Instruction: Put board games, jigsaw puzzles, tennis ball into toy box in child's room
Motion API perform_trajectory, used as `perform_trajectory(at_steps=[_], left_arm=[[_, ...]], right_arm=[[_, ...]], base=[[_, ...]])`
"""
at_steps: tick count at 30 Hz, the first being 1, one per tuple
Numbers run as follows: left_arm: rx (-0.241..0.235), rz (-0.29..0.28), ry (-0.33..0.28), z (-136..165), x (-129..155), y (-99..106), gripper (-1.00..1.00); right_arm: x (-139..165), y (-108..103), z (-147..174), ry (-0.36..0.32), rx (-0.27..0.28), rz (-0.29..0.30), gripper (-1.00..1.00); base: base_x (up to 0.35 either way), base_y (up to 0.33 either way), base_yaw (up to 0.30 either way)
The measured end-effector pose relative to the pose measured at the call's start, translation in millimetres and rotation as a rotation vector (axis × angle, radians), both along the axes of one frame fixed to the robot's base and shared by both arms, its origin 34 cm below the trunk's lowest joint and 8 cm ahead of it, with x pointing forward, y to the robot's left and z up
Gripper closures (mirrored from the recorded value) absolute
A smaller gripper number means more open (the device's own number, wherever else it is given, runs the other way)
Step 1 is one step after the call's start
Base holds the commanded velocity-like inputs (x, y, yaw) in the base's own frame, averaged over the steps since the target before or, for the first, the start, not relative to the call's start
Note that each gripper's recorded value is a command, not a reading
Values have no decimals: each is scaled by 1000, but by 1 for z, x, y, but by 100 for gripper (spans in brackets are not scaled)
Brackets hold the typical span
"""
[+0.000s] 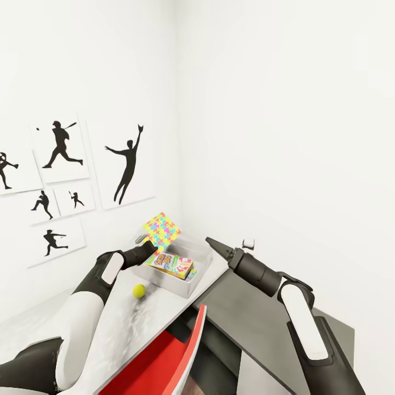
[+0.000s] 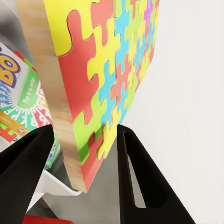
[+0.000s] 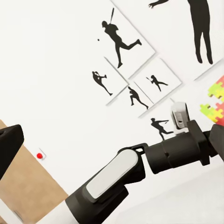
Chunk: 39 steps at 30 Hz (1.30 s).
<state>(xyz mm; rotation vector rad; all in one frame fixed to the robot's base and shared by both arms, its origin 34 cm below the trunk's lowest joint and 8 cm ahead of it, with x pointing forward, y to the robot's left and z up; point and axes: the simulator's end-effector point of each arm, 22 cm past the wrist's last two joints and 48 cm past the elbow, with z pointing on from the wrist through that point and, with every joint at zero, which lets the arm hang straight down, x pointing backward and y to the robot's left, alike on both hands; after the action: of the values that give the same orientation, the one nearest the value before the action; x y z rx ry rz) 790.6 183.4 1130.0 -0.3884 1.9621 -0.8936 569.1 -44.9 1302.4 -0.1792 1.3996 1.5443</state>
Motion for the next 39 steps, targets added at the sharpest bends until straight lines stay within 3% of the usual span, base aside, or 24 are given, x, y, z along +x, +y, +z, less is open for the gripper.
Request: perform_trajectory(at_steps=[39], left_arm=[[1,-2,27,-18,3,-1,100]], right_arm=[[6,4,-14,34,-7,14,-100]], base=[[0,0,0]])
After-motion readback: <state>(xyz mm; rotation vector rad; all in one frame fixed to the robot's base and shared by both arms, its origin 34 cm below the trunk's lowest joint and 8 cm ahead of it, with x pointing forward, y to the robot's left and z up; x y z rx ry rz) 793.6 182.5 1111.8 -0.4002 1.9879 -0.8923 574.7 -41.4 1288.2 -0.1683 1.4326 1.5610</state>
